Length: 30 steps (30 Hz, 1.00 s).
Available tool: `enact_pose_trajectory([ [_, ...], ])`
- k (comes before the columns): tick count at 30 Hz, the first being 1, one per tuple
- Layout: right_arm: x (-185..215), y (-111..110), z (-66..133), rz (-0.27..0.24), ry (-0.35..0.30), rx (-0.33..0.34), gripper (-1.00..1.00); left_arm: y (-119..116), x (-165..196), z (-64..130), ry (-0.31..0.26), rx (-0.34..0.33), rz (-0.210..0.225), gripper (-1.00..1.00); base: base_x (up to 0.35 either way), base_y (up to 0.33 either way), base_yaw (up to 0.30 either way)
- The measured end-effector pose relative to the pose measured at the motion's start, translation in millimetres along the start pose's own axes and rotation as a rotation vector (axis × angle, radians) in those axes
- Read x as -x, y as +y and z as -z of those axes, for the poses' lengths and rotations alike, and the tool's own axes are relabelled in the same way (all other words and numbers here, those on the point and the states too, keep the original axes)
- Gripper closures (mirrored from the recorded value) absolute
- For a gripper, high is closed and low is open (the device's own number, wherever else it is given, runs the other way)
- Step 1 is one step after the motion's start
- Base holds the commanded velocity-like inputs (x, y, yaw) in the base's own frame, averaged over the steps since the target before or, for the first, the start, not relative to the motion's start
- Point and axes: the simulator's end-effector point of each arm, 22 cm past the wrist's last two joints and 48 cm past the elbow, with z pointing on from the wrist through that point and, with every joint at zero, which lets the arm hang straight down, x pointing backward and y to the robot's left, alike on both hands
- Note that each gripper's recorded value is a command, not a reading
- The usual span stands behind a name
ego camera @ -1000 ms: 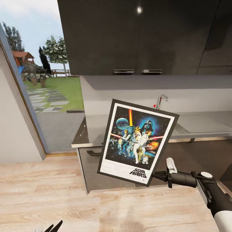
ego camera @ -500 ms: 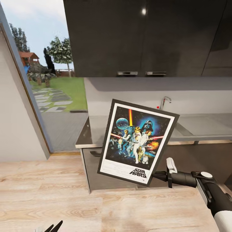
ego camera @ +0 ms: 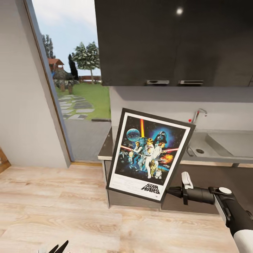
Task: Pick up the poster from the kitchen countertop and hang it on one of the wall nails in the kitchen.
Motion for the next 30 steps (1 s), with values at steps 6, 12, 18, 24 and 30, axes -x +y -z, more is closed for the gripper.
enact_pose_trajectory([
  [6,5,3,1.7,0.001,0.001,0.001,1.00,-4,3,3.4,0.000,0.000,0.000,-1.00,0.000,0.000,0.289],
  [12,9,7,3.3,0.001,0.001,0.001,1.00,-8,5,6.8,0.001,0.000,0.000,-1.00,0.000,0.000,0.290],
  [18,13,10,5.1,0.001,0.001,0.001,1.00,-12,7,10.2,0.002,0.000,0.000,-1.00,0.000,0.000,0.290],
  [24,16,13,7.0,0.001,0.003,0.002,1.00,-16,10,13.6,0.002,0.000,0.000,-1.00,0.000,0.000,0.290],
  [30,20,17,8.6,0.000,0.004,0.002,1.00,-19,11,17.0,0.002,0.000,0.000,-1.00,0.000,0.000,0.290],
])
